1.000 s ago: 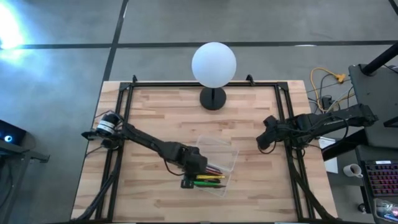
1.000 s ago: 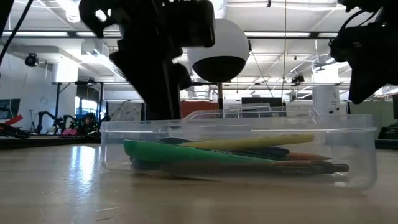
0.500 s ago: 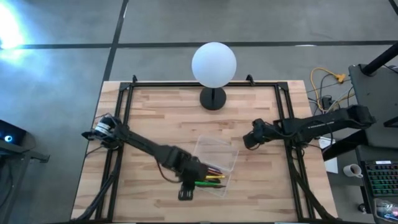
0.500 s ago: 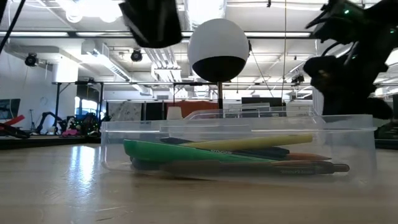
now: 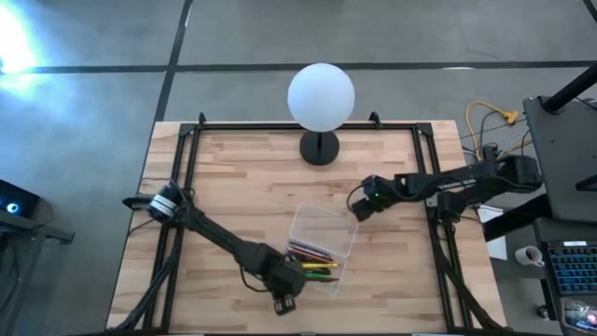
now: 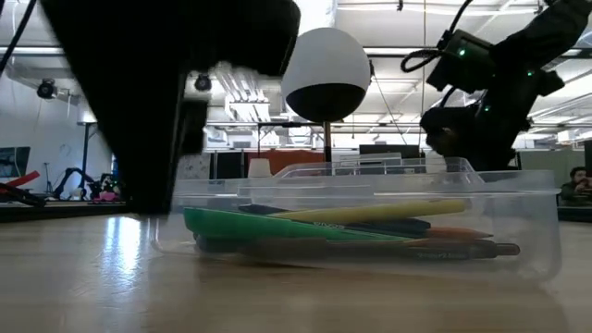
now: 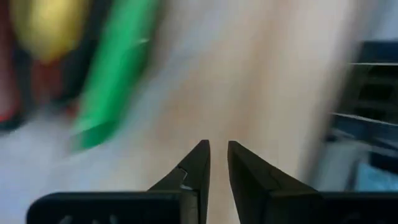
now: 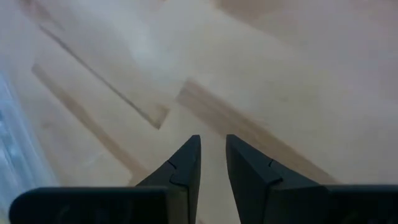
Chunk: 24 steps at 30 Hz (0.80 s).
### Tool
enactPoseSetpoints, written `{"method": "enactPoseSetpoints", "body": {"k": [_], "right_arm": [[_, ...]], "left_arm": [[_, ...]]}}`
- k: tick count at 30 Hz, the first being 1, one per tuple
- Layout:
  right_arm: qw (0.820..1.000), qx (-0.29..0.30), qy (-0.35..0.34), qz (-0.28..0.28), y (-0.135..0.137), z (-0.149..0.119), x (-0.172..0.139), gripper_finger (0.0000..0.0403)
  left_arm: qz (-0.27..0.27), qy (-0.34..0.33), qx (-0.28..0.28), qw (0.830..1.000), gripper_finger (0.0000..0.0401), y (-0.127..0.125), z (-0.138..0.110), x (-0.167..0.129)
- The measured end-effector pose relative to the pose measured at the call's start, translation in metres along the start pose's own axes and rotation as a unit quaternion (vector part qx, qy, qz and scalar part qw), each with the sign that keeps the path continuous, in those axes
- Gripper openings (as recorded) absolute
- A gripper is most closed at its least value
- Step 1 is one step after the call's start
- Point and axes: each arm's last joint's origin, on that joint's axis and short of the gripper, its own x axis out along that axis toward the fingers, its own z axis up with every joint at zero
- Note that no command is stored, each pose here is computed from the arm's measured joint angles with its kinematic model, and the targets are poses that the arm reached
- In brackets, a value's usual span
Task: Pick & place school supplies into a supply box
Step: Close the supply box
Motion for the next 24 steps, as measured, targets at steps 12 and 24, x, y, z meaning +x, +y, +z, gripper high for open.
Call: {"method": "enactPoseSetpoints", "body": {"k": [12,24], "right_arm": [[0.993,-0.039,0.064,0.093,0.024,0.008,0.010,0.0068],[0.979,-0.035,0.072,0.186,0.054,0.016,-0.025,0.0068]], "left_arm": [[0.152,-0.014,-0.107,0.982,0.0040,0.053,-0.023,0.010],[0.196,-0.053,-0.046,0.978,0.0040,0.083,0.000,0.008]]}}
